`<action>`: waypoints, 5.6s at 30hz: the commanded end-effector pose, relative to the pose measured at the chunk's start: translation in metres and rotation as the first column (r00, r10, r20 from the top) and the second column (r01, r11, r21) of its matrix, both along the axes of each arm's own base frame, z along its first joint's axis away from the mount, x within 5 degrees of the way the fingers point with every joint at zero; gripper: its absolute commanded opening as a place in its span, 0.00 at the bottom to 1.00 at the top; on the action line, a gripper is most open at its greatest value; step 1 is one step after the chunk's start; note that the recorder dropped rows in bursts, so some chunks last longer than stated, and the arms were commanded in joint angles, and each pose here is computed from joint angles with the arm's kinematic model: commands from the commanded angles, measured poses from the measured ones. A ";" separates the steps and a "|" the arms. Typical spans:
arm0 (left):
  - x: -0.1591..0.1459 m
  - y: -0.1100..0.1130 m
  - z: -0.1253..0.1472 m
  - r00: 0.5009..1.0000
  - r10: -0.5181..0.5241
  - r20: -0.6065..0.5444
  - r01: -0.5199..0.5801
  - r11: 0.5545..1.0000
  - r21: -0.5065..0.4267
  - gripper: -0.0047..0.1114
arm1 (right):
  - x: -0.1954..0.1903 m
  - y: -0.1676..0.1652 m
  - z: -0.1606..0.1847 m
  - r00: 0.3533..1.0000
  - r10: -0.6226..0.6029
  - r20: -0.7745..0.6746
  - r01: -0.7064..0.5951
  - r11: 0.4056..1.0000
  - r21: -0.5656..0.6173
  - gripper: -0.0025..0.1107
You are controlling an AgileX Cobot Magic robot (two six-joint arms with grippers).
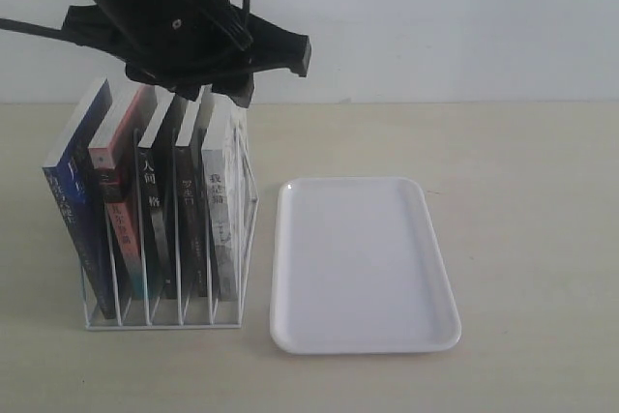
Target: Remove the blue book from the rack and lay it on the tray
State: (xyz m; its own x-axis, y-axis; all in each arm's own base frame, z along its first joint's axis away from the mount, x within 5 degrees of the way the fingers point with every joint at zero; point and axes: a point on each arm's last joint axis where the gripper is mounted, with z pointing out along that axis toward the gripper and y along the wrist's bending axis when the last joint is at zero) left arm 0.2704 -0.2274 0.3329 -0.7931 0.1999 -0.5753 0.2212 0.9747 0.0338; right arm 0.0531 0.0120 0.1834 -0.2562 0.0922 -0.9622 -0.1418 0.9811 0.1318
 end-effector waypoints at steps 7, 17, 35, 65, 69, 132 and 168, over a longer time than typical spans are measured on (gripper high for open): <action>0.007 -0.006 -0.016 0.999 0.017 -0.038 -0.015 0.999 0.041 0.43 | 0.000 0.000 0.001 1.000 -0.005 0.014 0.005 1.000 -0.003 0.02; 0.005 -0.004 -0.018 0.998 0.031 -0.062 -0.027 0.998 0.064 0.43 | 0.000 0.000 0.001 1.000 -0.005 0.013 0.005 1.000 -0.003 0.02; 0.013 -0.014 -0.039 0.994 0.029 -0.102 -0.022 0.997 0.072 0.43 | 0.000 0.000 0.001 1.000 -0.005 0.013 0.005 1.000 -0.003 0.02; 0.006 0.006 -0.009 0.996 0.090 -0.015 -0.089 0.993 0.084 0.08 | 0.000 0.000 0.001 1.000 -0.005 0.013 0.005 1.000 -0.003 0.02; 0.000 0.012 0.006 0.996 0.090 0.012 -0.091 0.995 0.049 0.08 | 0.000 0.000 0.001 1.000 -0.006 0.015 0.006 1.000 -0.003 0.02; -0.005 0.018 -0.010 0.996 0.066 0.058 -0.068 0.997 0.026 0.47 | 0.000 0.000 0.001 1.000 -0.005 0.014 0.005 1.000 -0.003 0.02; -0.013 0.015 -0.015 0.998 -0.055 -0.035 0.057 0.996 0.063 0.29 | 0.000 0.000 0.001 1.000 -0.005 0.011 0.005 1.000 -0.003 0.02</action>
State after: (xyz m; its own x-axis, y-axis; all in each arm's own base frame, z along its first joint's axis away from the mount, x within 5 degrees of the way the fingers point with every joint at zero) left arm 0.2579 -0.2161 0.3154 -0.8029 0.2711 -0.5309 0.2775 0.9582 0.0696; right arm 0.0531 0.0120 0.1834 -0.2562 0.0922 -0.9622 -0.1418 0.9811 0.1318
